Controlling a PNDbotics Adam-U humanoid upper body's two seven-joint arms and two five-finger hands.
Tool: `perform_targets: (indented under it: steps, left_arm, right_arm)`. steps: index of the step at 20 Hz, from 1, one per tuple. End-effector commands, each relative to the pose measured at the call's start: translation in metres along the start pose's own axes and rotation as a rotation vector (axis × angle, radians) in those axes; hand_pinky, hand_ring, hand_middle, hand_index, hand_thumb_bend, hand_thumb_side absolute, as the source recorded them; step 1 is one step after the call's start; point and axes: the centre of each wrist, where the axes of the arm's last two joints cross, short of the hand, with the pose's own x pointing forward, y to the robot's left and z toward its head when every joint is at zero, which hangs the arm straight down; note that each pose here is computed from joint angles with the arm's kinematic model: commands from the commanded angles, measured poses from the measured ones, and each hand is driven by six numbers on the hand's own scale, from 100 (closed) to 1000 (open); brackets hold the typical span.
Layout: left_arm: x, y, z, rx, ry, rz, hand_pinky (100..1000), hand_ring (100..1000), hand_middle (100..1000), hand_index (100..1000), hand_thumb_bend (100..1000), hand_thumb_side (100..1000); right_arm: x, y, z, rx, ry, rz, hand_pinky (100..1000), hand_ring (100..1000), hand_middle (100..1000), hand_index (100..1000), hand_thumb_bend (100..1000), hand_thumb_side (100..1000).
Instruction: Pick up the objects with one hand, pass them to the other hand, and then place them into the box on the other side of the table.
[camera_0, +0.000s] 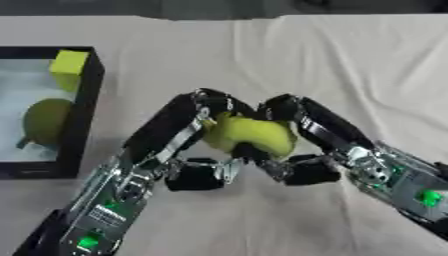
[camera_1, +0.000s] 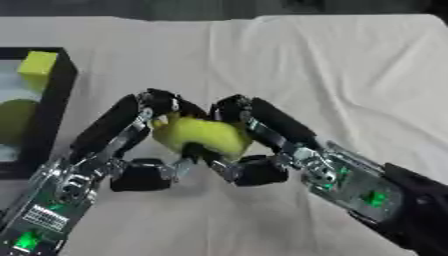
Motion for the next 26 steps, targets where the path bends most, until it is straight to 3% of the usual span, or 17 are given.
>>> perform_targets:
  steps: [1, 3, 7, 17, 22, 26]
  left_arm:
    - [0.001, 0.008, -0.001, 0.09, 0.027, 0.017, 586, 656, 344, 289, 100, 219]
    - [0.0, 0.008, 0.0, 0.13, 0.051, 0.029, 586, 647, 324, 262, 100, 234]
    - [0.0, 0.008, 0.001, 0.143, 0.054, 0.015, 591, 624, 274, 192, 100, 237]
    - [-0.004, 0.01, 0.002, 0.115, 0.011, -0.009, 594, 626, 254, 180, 100, 174]
    - [-0.008, 0.012, 0.003, 0.114, 0.004, -0.025, 602, 638, 251, 177, 100, 131]
    - [-0.011, 0.012, 0.005, 0.114, 0.009, -0.037, 601, 642, 242, 173, 100, 118]
  right_arm:
    - [0.004, 0.0, 0.002, -0.017, -0.001, -0.008, 532, 407, 436, 547, 223, 100]
    - [0.004, 0.002, 0.002, -0.037, 0.002, -0.021, 550, 428, 472, 575, 414, 100]
    - [0.004, -0.001, 0.002, -0.072, -0.019, -0.01, 578, 475, 539, 648, 573, 100]
    - [0.002, -0.003, 0.005, -0.035, -0.054, 0.07, 657, 585, 658, 770, 666, 100]
    - [0.001, -0.018, 0.0, -0.004, -0.053, 0.132, 680, 626, 706, 831, 749, 151]
    - [0.002, -0.036, -0.005, -0.018, -0.047, 0.157, 682, 636, 719, 848, 766, 167]
